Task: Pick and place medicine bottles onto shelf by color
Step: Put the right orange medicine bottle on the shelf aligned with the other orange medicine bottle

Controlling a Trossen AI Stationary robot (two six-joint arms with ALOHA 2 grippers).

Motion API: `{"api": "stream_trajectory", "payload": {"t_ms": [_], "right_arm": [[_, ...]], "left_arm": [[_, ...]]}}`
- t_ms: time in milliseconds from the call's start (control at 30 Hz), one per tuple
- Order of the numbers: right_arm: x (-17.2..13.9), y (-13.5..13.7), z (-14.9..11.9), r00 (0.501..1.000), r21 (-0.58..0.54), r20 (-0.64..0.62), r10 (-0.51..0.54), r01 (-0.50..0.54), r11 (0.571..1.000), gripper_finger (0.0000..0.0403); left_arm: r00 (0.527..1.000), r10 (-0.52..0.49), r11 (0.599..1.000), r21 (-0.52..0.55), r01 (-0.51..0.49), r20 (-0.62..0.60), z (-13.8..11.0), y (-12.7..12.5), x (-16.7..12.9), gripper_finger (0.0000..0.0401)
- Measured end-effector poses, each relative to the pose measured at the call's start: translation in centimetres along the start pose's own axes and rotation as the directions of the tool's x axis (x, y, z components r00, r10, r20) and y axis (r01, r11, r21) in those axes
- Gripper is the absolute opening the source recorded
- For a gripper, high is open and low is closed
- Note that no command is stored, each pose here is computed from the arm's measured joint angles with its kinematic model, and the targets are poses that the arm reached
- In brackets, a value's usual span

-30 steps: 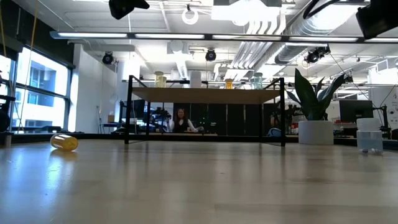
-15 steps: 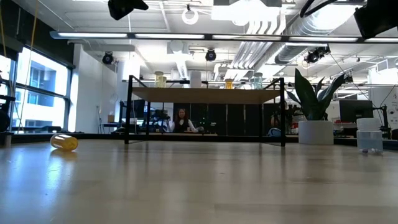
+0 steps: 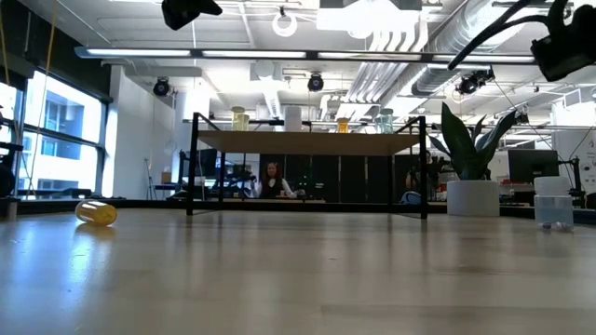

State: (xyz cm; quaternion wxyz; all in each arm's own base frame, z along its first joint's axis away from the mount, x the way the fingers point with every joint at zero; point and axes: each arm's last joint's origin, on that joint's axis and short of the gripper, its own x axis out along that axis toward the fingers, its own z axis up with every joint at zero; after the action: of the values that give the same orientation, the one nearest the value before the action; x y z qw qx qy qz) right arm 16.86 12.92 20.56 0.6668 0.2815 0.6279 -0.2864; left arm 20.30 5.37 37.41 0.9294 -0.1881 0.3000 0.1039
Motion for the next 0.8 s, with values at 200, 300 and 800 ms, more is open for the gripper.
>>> {"api": "stream_trajectory", "payload": {"t_ms": [200,300,800], "right_arm": [[0.9,0.4,0.0,0.999,0.031,-0.003,-0.043,0.043,0.999,0.0189],[1.2,0.6,0.0,0.998,0.038,-0.004,-0.059,0.060,0.998,0.0189],[2.5,1.2,0.0,0.994,0.036,-0.005,-0.110,0.110,0.993,0.0173]], "left_arm": [[1.000,0.000,1.000,0.000,0.000,0.000,0.0,0.0,0.0,0.0175],[1.000,0.000,1.000,0.000,0.000,0.000,0.0,0.0,0.0,0.0175],[1.000,0.000,1.000,0.000,0.000,0.000,0.0,0.0,0.0,0.0175]]}}
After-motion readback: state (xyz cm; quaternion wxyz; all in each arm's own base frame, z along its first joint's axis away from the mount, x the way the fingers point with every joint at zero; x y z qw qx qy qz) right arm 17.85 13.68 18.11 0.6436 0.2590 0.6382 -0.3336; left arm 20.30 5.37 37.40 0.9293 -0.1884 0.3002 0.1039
